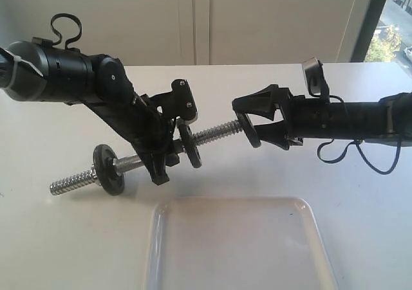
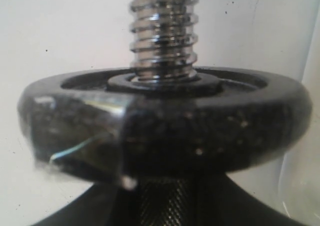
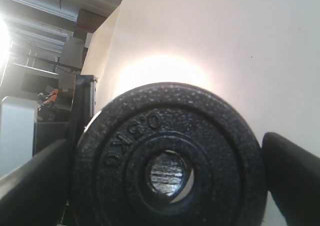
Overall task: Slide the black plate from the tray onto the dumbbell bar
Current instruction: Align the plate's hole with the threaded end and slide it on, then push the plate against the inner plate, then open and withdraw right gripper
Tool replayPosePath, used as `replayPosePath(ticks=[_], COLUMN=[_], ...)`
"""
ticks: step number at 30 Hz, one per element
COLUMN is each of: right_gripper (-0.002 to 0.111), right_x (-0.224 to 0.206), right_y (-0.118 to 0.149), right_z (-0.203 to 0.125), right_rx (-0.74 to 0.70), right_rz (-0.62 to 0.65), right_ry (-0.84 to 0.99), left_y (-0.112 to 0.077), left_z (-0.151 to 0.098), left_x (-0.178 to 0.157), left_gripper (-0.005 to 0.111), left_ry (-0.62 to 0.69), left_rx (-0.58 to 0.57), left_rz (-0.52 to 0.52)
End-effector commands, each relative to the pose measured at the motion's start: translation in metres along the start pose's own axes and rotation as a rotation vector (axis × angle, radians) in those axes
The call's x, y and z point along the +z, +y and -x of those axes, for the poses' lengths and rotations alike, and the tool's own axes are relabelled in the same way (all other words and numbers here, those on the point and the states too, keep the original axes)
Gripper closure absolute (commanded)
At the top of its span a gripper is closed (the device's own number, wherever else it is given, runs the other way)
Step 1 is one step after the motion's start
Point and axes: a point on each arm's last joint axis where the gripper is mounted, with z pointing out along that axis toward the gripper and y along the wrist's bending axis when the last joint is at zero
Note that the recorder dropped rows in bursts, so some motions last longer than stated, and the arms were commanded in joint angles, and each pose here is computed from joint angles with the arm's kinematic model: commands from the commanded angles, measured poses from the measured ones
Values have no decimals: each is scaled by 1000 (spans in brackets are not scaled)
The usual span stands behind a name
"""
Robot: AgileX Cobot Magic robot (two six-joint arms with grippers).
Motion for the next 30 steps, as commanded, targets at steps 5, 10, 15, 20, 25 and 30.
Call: replayPosePath(ticks=[5,10,15,20,25,30], right_gripper=[108,108,108,108,108,108], right_x=[11,22,40,49,53,53], right_y=[14,20,30,36,38,38], right_z=[-2,-8,-20,-26,-28,-28], right_rx=[-8,-11,-23,-38,-52,-53], right_rz=[79,94,120,135,141,141], right_ry=[10,42,95,125,133,133], left_y=[11,14,15,15,15,15], left_z=[23,25,26,27,27,27], left_x=[-24,-25,-25,-25,-25,-25], left_gripper=[107,107,107,107,107,107], left_ry=[-147,-180,-192,-197,-200,-200], left_rx=[-66,-99,-113,-119,-121,-121], left_rz=[124,154,163,164,166,166])
